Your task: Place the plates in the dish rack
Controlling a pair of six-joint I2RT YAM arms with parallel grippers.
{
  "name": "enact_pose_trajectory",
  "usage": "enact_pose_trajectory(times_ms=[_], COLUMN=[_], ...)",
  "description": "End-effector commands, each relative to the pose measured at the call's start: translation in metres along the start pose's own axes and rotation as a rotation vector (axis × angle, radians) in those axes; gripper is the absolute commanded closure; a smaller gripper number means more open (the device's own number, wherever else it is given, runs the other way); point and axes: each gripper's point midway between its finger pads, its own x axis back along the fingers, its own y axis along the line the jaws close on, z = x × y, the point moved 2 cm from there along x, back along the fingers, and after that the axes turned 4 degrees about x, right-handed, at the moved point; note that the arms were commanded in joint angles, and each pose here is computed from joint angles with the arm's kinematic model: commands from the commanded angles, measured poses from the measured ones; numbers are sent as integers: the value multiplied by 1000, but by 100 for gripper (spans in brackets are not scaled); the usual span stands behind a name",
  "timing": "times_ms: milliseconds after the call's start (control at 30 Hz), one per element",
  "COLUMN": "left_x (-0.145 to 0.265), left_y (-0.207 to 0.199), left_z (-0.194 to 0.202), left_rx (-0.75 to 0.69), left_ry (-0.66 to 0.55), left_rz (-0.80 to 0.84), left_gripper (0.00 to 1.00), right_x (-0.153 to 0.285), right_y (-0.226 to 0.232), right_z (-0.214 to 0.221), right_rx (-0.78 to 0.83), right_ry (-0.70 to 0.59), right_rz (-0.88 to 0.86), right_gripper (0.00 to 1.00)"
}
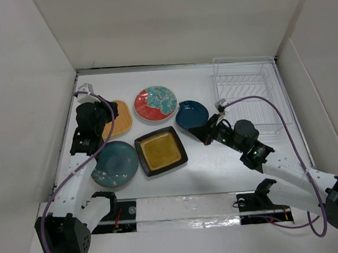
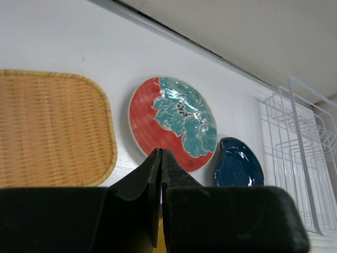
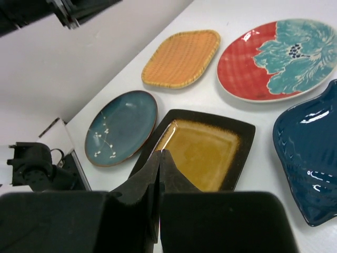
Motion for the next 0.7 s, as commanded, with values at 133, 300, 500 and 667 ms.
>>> enact_pose_trajectory(times_ms=[133, 300, 500, 667], left_x=[0, 1, 20, 47], left_y=[17, 6, -14, -37], left_z=[7, 19, -1, -21], left_rx=[103, 122, 22, -45], left_ry=[2, 20, -23, -113], left_rz=[9, 118, 200, 316], left_gripper=[100, 100, 100, 100], right_x=[-2, -5, -14, -32], right_y=[1, -8, -11, -8], right_z=[-6, 1, 13, 31], right_rx=[14, 17, 25, 49], right_ry=[-6, 29, 75, 139], right_rz=[12, 59, 64, 57], right_gripper=[100, 100, 100, 100])
